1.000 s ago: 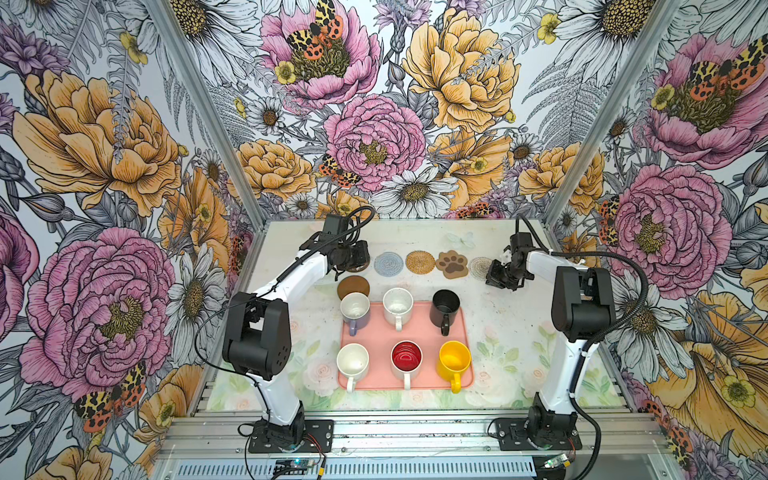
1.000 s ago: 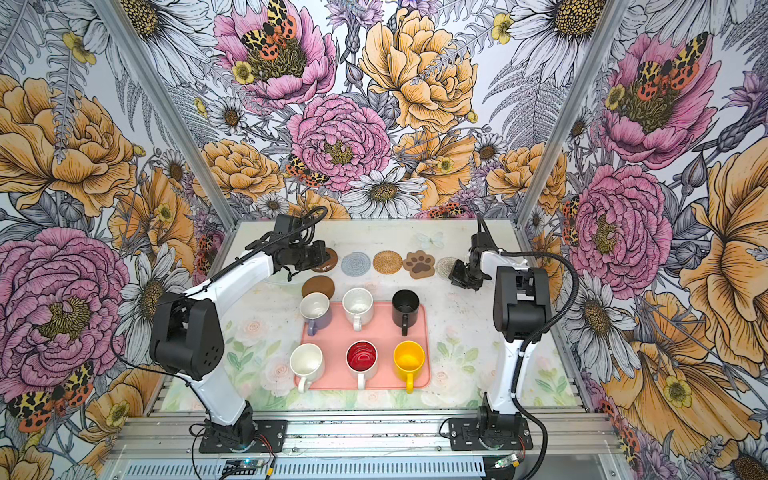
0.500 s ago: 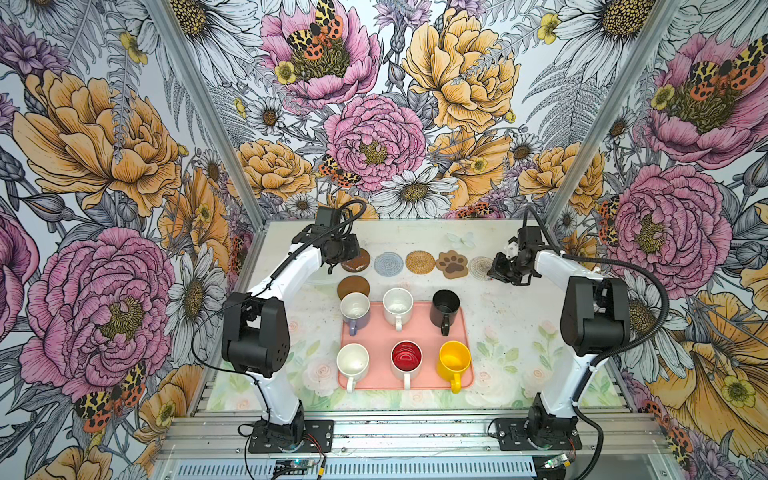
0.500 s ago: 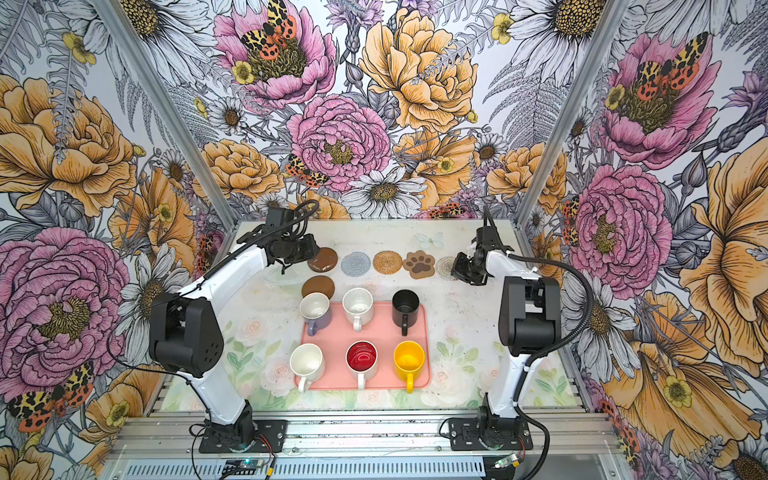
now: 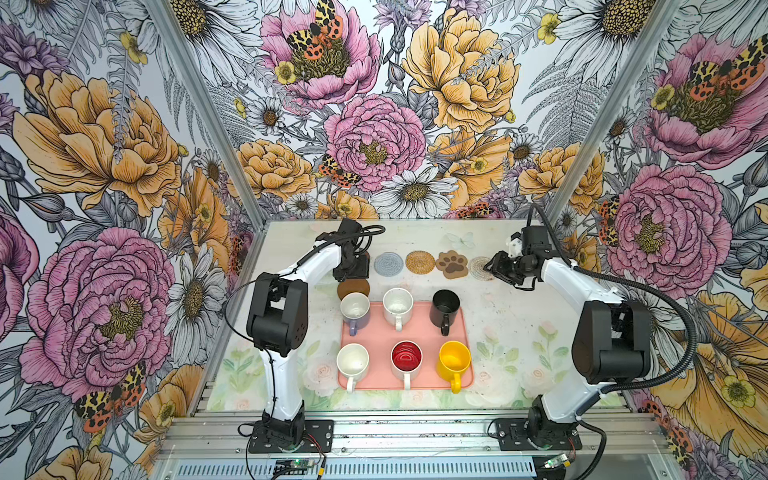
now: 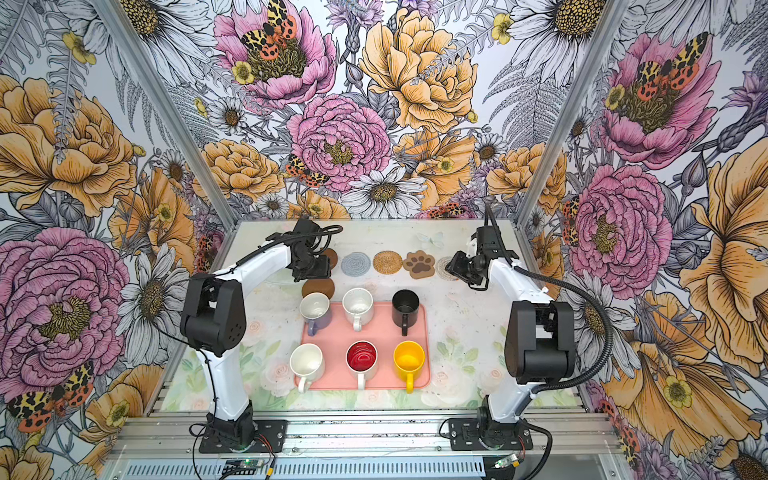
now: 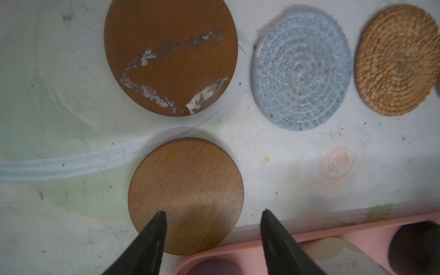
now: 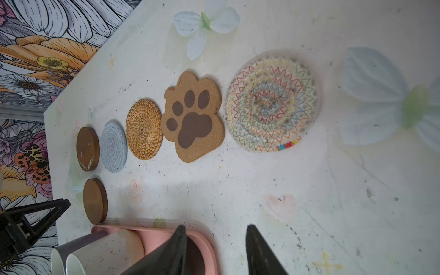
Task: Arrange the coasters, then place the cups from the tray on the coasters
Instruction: 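Lower the open left gripper over the light wooden disc while the right gripper withdraws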
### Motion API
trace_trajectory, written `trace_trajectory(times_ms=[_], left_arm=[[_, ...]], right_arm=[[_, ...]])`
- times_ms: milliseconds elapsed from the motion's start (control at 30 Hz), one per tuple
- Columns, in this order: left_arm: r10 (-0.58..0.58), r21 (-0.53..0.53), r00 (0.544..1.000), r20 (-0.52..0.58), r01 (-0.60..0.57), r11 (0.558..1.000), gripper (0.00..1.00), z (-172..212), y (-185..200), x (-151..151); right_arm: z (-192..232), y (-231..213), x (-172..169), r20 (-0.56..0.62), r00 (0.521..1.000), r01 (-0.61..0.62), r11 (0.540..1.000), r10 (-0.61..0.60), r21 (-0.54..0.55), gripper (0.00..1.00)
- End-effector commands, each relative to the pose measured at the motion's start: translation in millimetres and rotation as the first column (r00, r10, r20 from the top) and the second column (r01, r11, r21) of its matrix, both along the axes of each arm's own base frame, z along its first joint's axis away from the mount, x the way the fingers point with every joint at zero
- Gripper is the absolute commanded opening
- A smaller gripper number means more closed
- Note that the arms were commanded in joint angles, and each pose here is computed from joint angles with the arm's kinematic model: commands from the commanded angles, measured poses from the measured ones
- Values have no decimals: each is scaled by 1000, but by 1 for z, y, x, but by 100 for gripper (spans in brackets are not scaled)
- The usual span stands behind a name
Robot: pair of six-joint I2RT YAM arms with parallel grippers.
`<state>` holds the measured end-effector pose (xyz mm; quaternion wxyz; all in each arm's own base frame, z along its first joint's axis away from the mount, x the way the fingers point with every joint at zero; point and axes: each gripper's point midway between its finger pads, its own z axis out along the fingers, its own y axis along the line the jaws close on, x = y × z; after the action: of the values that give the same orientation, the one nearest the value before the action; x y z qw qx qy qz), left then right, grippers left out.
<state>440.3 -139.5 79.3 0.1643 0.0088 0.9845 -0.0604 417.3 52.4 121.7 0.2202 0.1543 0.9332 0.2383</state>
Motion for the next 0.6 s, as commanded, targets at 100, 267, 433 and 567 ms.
trace_trajectory(times_ms=[100, 267, 433, 567], left_arm=[[-25, 38, 1000, -9, 26, 999, 76, -8, -4, 7], [-15, 61, 999, -34, 17, 998, 87, -23, -2, 8], [-14, 59, 998, -59, 18, 998, 95, -36, -4, 9], [-6, 72, 998, -68, 11, 997, 99, -43, -3, 12]], right_arm=[[0, 4, -1, 25, 1000, 2, 1000, -2, -10, 48], [-5, 5, -2, 22, 1000, 2, 1000, -2, -6, 49], [-10, 5, -2, 13, 1000, 5, 1000, -5, 0, 50], [-14, 6, -3, 8, 1000, 6, 1000, -6, 1, 50]])
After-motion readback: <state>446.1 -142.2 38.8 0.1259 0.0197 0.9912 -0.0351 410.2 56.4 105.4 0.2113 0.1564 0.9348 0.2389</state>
